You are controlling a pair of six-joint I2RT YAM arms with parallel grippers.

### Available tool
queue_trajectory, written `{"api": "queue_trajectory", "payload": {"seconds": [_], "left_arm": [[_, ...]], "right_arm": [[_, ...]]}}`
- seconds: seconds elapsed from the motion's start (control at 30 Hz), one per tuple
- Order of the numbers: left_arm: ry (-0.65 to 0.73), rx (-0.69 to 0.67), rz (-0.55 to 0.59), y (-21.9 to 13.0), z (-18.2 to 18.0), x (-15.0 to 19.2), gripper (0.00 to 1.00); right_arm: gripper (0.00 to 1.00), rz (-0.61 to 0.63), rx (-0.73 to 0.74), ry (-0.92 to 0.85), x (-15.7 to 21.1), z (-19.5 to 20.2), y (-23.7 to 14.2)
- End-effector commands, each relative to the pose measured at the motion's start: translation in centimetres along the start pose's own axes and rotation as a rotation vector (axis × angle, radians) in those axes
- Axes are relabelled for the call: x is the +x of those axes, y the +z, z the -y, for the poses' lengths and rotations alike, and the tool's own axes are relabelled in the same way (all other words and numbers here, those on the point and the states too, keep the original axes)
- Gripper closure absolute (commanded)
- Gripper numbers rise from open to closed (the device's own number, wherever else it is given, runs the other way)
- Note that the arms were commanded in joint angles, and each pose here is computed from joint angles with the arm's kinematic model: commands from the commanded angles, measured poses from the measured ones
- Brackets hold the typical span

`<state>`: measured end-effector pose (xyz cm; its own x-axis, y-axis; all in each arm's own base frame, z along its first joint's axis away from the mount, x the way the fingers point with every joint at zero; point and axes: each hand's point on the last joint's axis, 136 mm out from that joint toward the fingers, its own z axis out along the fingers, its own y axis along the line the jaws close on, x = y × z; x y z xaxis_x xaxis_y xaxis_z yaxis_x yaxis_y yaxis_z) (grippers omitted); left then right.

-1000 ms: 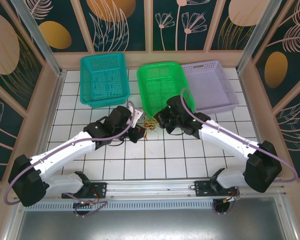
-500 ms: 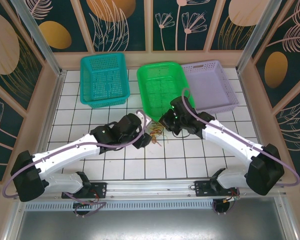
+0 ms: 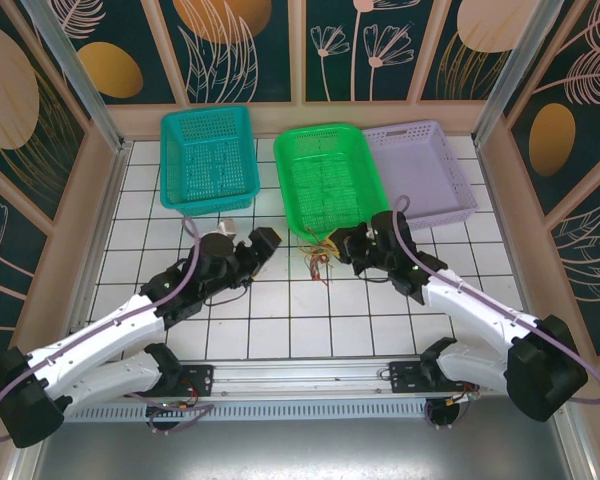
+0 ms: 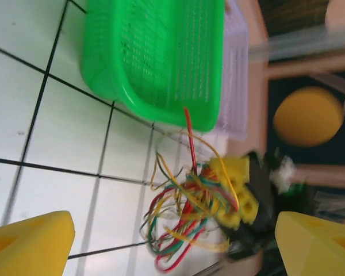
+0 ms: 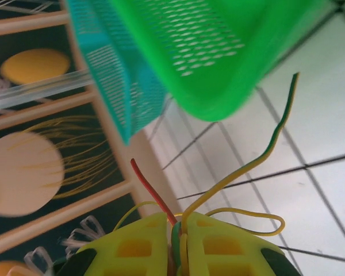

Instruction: Untangle the cables

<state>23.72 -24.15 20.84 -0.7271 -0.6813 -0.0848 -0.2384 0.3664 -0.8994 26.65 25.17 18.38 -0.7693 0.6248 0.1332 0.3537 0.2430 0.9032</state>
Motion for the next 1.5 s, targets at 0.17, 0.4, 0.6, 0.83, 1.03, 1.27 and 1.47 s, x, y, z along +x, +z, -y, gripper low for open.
{"api": "queue_trajectory", "payload": {"seconds": [0.17, 0.4, 0.6, 0.83, 1.03, 1.27, 1.47], "left_arm": [[-0.652, 0.238, -0.166, 1.1, 3.4, 1.3, 0.05], [-0.790, 0.228, -0.245, 2.2, 5.2, 3.6, 0.02], [-0.819, 0.149, -0.233, 2.9, 4.4, 4.6, 0.01], [-0.900, 0.170, -0.144, 2.1, 4.3, 2.9, 0.01], [-0.943, 0.224, -0.092, 3.6, 4.8, 1.9, 0.24], [-0.859, 0.196, 0.193, 0.8, 1.4, -2.5, 0.95], [-0.319, 0.073, 0.213, 0.5, 1.1, -4.6, 1.00]], "right_arm": [[1.00, -0.017, -0.438, -0.100, 1.4, -6.0, -2.0], [1.00, -0.056, -0.520, 0.024, 2.4, -8.0, -0.8], [1.00, -0.053, -0.562, 0.100, 3.0, -9.3, -0.4], [1.00, -0.043, -0.557, 0.124, 3.2, -9.8, -0.2], [1.00, -0.105, -0.530, 0.169, 5.1, -9.0, 1.3], [1.00, -0.136, -0.381, 0.155, 6.0, -6.8, 2.0], [1.00, -0.242, 0.049, 0.069, 6.9, -2.3, 3.1]]}}
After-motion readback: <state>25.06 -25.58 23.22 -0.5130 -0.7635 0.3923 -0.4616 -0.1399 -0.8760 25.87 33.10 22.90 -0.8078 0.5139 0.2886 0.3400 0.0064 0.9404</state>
